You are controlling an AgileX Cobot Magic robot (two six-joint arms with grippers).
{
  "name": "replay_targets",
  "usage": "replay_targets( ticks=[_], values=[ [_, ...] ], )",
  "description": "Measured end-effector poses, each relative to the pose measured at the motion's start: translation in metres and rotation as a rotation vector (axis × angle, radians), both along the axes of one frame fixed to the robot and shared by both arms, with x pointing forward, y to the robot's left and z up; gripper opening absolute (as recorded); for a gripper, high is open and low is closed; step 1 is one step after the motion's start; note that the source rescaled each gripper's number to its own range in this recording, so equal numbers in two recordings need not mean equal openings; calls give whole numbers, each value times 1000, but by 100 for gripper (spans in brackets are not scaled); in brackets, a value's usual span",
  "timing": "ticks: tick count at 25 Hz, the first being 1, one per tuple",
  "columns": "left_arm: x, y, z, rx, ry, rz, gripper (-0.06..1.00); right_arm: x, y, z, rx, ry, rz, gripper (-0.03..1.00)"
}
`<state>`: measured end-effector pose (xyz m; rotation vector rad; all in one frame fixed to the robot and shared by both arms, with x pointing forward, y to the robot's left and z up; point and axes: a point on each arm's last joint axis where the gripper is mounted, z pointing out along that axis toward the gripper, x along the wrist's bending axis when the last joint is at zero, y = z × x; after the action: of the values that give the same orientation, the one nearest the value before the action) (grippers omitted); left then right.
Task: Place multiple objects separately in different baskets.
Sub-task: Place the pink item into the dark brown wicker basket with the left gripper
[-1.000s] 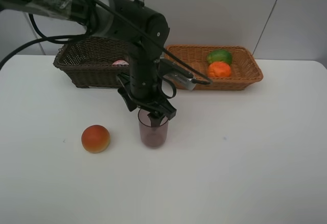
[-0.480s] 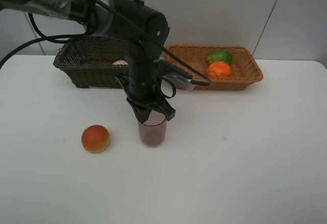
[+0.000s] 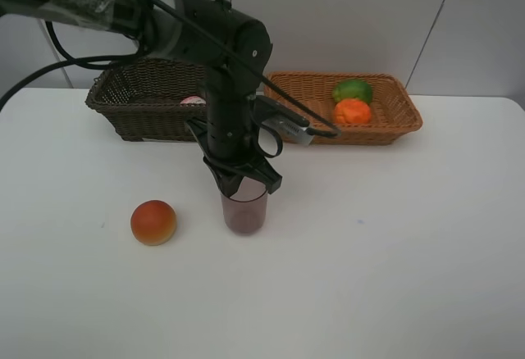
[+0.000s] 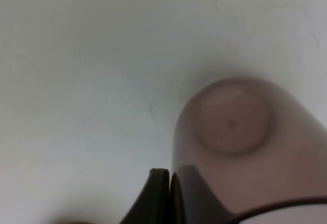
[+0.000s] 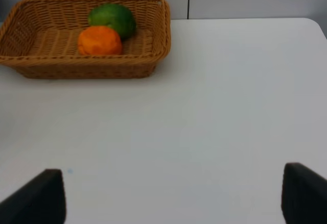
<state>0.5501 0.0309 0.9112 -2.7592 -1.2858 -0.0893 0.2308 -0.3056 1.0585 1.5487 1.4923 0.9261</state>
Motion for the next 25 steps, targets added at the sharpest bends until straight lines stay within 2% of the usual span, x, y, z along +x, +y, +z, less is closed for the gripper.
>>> replay_targets(
  ticks=[7,19,25],
  values=[
    [0,0,4,-6,-8,0,0,0,0,0,0,0,0,94],
    [-5,5,61,-100,-110,0,0,0,0,0,0,0,0,94],
    [-7,6,73,-118,-127,2,0,0,0,0,0,0,0,94]
  ],
)
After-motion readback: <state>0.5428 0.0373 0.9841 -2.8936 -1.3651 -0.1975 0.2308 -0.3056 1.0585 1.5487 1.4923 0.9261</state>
